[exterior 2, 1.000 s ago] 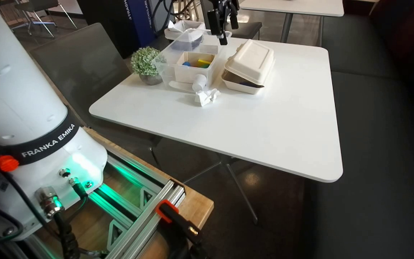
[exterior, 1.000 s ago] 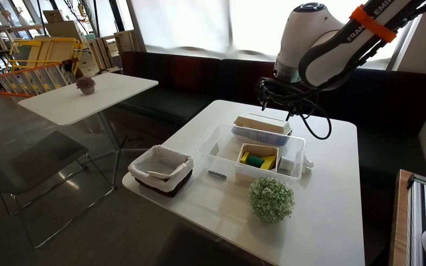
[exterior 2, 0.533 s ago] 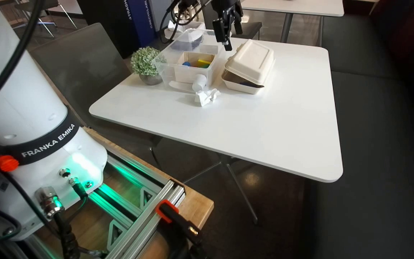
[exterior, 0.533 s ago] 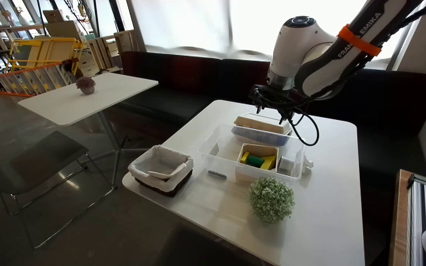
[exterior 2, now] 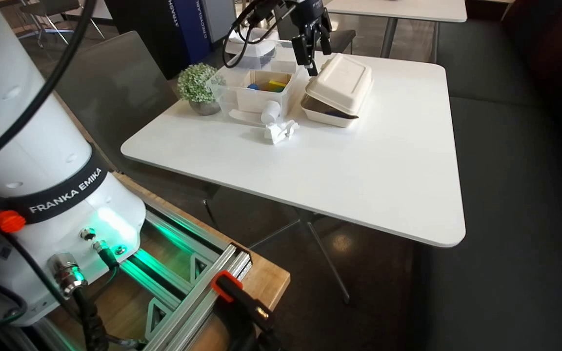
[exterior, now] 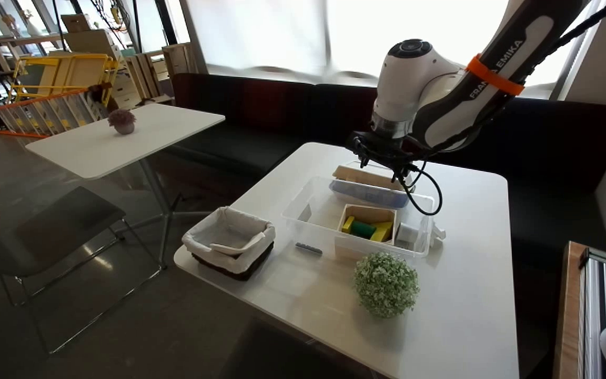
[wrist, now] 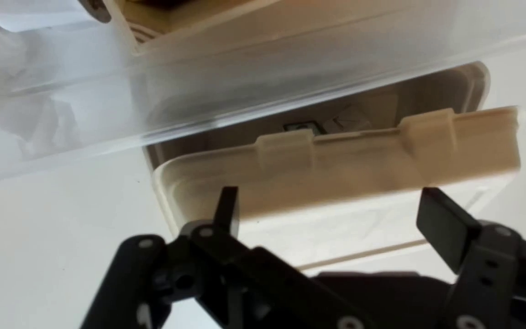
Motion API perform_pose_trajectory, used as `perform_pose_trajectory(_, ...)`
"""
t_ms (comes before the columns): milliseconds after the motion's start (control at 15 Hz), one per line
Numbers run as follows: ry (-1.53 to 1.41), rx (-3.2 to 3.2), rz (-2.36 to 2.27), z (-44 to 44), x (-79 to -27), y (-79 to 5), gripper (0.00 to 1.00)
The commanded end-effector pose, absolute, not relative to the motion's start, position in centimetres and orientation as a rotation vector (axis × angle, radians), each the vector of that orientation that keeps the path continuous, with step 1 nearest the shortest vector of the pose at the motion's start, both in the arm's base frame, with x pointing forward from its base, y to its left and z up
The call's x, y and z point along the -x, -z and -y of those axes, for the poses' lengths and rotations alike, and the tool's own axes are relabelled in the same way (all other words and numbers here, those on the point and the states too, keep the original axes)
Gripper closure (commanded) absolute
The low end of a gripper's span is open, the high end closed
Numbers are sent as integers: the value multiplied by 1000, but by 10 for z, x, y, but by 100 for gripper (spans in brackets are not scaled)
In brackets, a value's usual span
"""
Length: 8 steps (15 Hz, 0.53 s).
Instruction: Close the takeaway pack
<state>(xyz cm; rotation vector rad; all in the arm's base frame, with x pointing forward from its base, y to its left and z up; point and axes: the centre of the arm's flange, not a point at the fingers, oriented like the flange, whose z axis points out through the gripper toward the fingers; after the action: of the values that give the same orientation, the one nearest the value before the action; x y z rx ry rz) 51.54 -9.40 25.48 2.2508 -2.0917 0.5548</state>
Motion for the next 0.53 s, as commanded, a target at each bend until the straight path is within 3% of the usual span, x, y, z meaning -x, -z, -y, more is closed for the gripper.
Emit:
perform_pose_trajectory(0, -578, -2251, 2093, 87, -525, -235, 0)
perform_pose_trajectory(467, -614, -2254, 2062, 90, -536, -215, 0)
